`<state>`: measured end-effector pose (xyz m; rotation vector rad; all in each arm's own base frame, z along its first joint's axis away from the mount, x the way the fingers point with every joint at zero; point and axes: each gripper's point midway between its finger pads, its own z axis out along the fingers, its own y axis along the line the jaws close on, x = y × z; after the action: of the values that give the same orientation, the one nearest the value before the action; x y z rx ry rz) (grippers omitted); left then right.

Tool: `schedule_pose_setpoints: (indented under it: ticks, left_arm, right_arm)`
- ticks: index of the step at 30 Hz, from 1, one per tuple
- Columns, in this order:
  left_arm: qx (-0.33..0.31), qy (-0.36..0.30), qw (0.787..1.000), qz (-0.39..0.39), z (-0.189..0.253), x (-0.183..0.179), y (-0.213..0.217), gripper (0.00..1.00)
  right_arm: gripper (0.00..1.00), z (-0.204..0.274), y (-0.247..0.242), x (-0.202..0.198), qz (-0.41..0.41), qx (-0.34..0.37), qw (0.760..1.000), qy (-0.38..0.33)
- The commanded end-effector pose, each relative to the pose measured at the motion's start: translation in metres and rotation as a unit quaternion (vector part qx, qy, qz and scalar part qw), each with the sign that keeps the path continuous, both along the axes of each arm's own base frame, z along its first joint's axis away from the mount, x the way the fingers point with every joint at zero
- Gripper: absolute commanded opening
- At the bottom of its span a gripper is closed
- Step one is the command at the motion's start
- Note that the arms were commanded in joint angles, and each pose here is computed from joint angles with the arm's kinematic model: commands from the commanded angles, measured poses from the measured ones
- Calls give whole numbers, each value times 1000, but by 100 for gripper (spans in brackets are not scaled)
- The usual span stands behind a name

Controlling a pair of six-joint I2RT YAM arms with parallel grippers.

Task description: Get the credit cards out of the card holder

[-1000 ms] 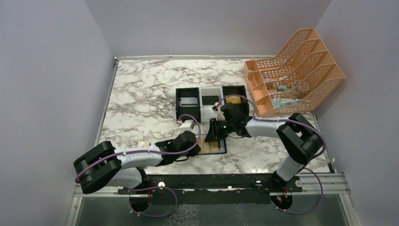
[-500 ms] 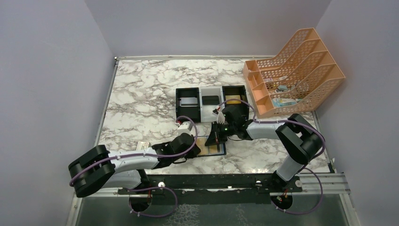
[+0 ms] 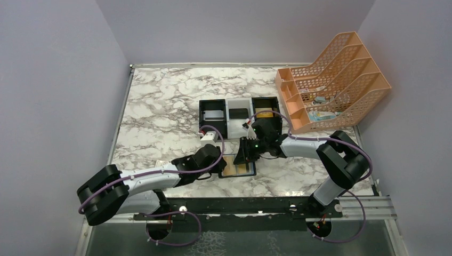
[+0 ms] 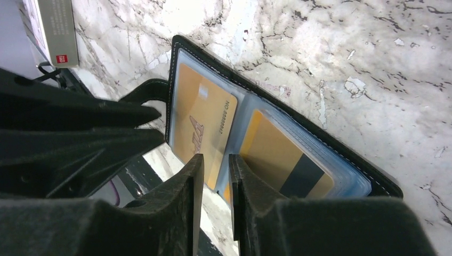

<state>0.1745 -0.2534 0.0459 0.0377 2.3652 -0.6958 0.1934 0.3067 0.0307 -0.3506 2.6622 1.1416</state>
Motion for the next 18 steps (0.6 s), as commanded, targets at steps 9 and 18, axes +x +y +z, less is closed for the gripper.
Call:
schedule_pose_setpoints:
  ticks: [9, 18]
  left_arm:
    - [54, 24, 998, -38, -19, 1, 10, 22]
    - [100, 55, 993, -39, -44, -11, 27, 14]
  right_arm:
    - [32, -5, -7, 3, -7, -28, 1000, -7]
    - [33, -17, -13, 4, -19, -69, 997, -1]
